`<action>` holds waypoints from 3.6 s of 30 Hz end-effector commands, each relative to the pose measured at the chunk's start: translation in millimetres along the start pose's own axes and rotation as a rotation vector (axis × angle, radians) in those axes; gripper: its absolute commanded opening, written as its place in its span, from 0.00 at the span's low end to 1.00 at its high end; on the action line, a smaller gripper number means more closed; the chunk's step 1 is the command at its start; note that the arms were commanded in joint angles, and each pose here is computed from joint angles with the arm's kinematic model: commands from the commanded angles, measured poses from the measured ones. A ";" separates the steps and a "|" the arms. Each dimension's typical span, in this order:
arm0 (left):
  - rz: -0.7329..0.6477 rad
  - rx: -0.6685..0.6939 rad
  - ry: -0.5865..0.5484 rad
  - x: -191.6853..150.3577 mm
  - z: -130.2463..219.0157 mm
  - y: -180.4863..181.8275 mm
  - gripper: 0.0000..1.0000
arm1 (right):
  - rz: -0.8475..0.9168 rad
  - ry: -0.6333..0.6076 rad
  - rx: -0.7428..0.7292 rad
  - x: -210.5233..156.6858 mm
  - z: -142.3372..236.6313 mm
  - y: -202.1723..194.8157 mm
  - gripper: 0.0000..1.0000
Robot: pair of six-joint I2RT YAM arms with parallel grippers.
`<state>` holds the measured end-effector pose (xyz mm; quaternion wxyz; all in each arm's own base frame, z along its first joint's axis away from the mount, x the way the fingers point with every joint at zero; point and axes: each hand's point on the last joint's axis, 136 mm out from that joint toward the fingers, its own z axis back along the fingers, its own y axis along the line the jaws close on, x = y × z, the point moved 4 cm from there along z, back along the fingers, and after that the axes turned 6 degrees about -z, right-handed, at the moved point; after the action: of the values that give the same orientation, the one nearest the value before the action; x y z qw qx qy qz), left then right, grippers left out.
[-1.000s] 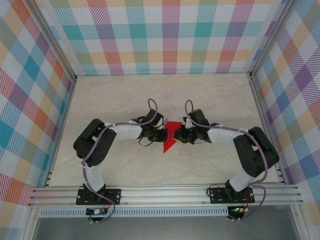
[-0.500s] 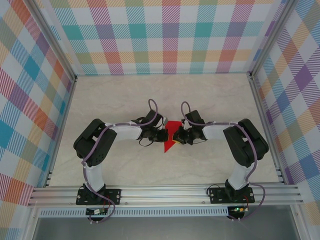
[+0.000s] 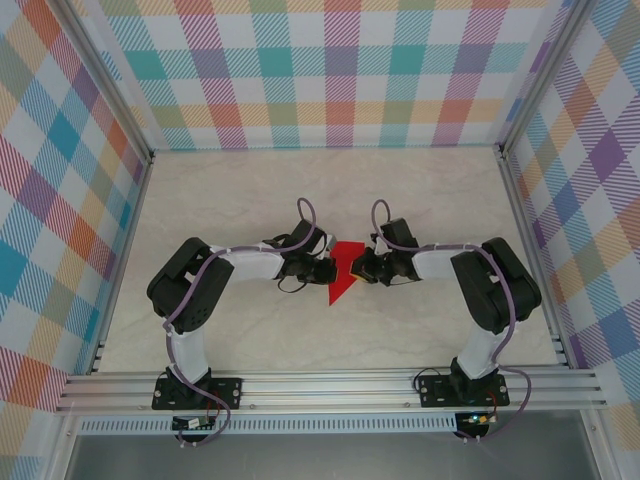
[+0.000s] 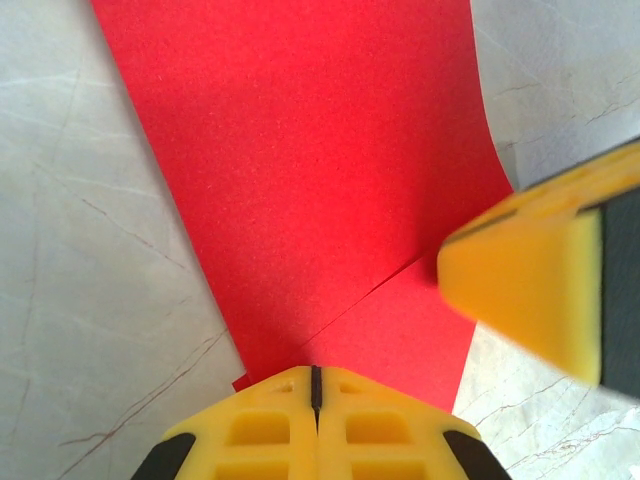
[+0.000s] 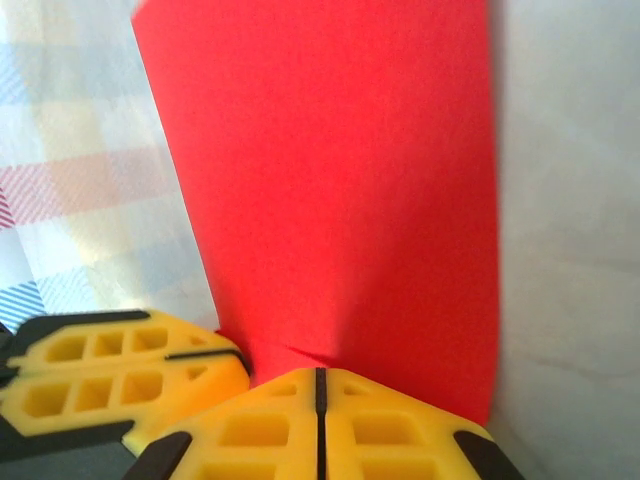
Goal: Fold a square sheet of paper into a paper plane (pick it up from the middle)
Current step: Third fold the triangle at the center of the table.
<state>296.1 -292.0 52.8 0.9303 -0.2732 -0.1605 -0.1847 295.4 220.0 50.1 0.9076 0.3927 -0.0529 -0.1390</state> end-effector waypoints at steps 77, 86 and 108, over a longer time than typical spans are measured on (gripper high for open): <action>0.045 0.074 0.151 -42.8 -14.9 27.7 0.00 | 0.083 0.075 0.118 -87.6 -5.8 34.7 0.08; 0.045 0.071 0.153 -42.7 -14.5 27.2 0.00 | 0.093 0.115 0.106 -91.6 -22.6 38.5 0.07; 0.023 0.028 0.170 -46.8 -11.1 21.2 0.00 | 0.097 -0.052 -0.065 -74.8 19.5 19.3 0.17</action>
<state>294.8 -292.9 52.4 0.9266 -0.2781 -0.1616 -0.1946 221.6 265.4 72.0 0.9135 0.3926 -0.0583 -0.0887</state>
